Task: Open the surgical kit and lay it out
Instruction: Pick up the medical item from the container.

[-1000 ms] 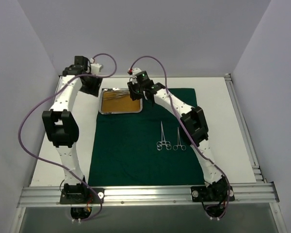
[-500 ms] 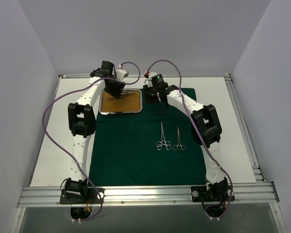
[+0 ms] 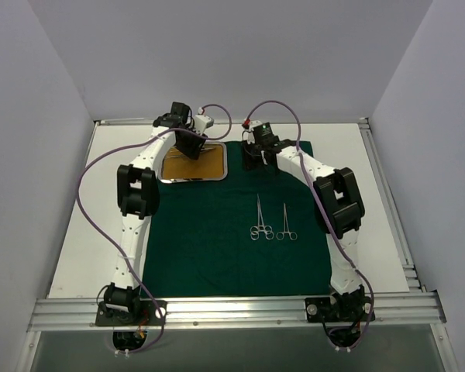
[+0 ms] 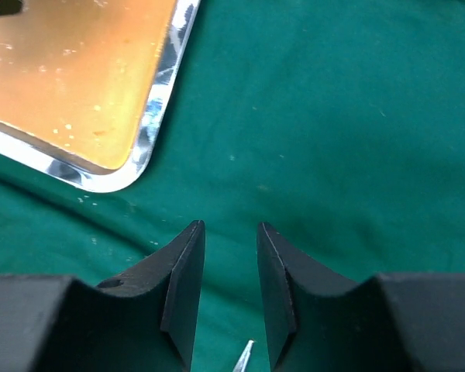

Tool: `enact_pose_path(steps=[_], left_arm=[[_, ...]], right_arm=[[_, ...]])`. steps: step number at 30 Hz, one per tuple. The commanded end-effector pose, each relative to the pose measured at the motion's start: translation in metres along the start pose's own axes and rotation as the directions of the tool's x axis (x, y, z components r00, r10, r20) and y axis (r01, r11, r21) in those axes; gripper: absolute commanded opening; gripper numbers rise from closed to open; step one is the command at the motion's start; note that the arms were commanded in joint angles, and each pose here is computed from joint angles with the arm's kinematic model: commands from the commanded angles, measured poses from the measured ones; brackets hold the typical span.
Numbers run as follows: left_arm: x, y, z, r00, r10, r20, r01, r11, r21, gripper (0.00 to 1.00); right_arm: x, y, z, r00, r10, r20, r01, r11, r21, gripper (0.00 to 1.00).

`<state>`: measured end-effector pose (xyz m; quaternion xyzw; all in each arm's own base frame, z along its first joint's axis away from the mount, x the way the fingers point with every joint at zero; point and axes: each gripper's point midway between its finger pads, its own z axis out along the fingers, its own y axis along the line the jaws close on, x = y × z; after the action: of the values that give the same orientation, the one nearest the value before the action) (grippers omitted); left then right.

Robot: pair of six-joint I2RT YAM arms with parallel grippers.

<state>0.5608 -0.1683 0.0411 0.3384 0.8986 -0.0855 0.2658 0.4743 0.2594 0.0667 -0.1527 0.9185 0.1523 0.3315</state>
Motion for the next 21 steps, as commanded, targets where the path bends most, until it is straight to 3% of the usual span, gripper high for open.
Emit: enact_pose_path(steps=[1,21], left_arm=[[-0.011,0.002,0.004,0.999,0.021,0.031,-0.02,1.0,-0.011,0.52],[-0.033,-0.012,0.02,0.99,0.119,0.071,-0.116,0.992,-0.041,0.37]], right_arm=[[-0.019,0.004,-0.023,0.999,0.011,0.053,-0.01,1.0,-0.014,0.29],[-0.006,-0.001,-0.022,0.999,0.03,0.021,-0.03,0.999,-0.012,0.29]])
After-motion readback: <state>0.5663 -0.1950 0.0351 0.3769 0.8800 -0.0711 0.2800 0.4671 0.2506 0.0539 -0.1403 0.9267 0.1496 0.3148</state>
